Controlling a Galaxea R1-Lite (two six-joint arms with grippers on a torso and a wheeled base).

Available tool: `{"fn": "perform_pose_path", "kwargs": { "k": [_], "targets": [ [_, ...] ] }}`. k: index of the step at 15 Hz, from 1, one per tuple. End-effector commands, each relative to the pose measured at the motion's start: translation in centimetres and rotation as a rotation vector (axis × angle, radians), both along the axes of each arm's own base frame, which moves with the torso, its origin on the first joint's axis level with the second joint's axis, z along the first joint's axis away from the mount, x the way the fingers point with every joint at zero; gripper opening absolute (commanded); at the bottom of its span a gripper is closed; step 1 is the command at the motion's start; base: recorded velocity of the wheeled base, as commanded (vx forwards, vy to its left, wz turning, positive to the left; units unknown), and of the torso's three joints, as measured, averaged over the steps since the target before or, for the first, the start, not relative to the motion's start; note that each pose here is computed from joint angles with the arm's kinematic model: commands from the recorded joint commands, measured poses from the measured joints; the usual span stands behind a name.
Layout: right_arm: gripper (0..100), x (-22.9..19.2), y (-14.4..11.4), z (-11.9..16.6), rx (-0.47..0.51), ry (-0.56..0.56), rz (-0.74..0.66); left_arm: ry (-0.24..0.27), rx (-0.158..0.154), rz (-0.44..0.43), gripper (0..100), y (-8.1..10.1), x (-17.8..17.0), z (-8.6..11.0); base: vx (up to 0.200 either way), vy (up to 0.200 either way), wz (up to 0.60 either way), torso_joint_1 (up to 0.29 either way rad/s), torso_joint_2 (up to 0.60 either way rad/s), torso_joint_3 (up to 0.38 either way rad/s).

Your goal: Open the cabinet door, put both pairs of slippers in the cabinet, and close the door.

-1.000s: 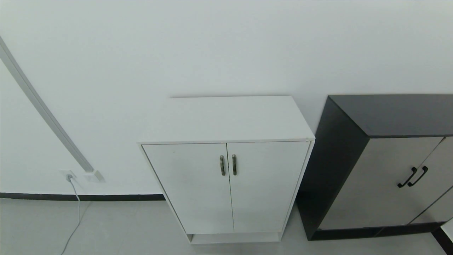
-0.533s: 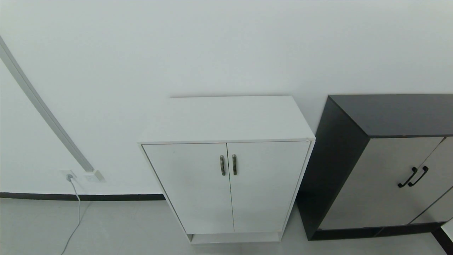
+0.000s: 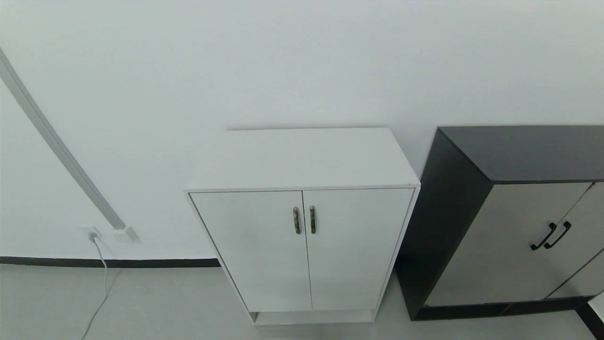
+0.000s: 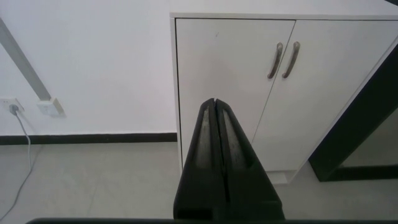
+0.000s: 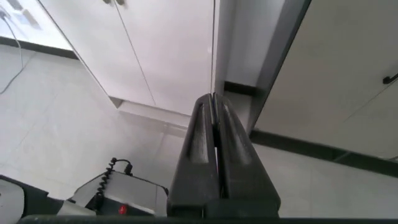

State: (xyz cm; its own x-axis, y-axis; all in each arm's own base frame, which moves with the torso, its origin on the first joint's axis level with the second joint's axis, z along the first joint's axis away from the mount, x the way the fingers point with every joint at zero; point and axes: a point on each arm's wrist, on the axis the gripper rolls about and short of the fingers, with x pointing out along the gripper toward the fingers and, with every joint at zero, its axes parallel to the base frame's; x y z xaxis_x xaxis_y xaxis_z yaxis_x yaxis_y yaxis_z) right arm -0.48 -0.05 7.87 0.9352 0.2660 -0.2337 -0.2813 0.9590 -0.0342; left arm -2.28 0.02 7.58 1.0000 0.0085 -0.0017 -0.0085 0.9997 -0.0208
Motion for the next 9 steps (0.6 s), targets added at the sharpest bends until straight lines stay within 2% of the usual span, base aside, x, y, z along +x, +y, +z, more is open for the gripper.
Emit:
{"fn": "perform_pose_path", "kwargs": {
  "k": [1, 5, 9],
  "targets": [
    [0, -0.25, -0.04, -0.05, 0.005, -0.032, -0.043, 0.001, -0.001, 0.001, 0, 0.0, 0.01, 0.0, 0.0, 0.0, 0.0, 0.0, 0.0, 0.0],
    [0, -1.05, -0.04, -0.17, 0.025, -0.132, -0.149, 0.001, -0.001, -0.001, 0, 0.0, 0.01, 0.0, 0.0, 0.0, 0.0, 0.0, 0.0, 0.0],
    [0, -1.05, -0.07, -0.15, 0.078, -0.125, -0.174, 0.001, -0.001, 0.001, 0, 0.0, 0.01, 0.0, 0.0, 0.0, 0.0, 0.0, 0.0, 0.0]
  ]
}}
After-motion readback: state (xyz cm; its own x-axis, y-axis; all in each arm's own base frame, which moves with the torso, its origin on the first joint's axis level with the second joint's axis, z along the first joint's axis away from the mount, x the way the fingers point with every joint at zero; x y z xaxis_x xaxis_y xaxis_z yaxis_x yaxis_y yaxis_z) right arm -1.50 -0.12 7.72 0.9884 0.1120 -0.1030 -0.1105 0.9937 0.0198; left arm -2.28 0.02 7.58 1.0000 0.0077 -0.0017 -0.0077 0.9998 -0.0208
